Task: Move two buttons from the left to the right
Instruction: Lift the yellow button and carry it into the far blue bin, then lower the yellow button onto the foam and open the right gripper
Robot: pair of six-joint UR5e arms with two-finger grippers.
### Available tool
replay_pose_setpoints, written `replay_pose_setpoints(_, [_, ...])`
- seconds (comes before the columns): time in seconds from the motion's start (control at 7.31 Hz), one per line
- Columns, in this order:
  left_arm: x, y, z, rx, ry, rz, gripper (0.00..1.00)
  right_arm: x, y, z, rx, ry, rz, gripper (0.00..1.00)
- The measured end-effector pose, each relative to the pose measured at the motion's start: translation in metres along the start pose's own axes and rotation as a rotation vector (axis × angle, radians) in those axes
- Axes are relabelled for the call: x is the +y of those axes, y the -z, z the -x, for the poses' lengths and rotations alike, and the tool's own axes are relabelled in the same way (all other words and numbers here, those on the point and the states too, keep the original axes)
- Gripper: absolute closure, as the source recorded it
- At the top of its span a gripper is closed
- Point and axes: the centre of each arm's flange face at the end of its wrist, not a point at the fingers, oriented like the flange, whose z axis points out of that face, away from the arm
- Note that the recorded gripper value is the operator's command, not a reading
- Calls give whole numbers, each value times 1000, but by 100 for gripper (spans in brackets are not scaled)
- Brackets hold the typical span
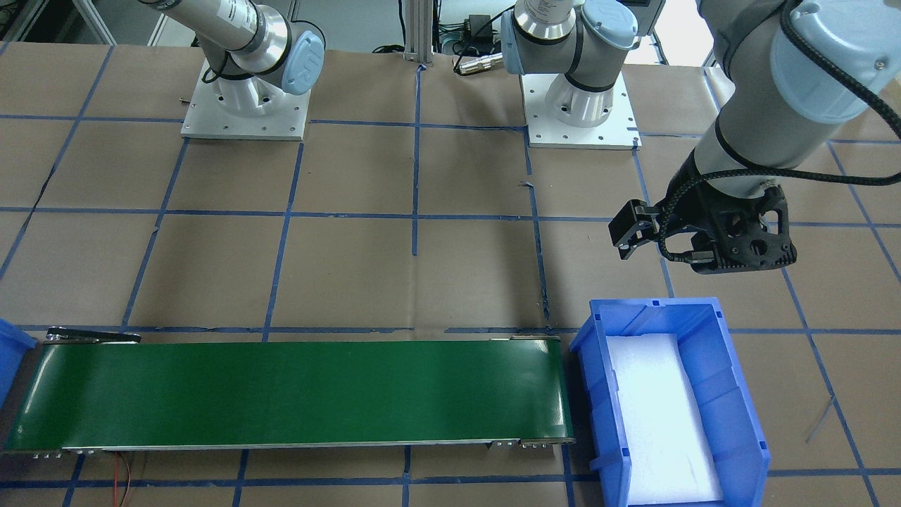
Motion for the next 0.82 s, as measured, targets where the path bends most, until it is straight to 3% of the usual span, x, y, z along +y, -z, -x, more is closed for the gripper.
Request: replay_pose_setpoints(0.82, [0,3,1,3,3,-7,0,-18,-89,-43,-58,14,20,96])
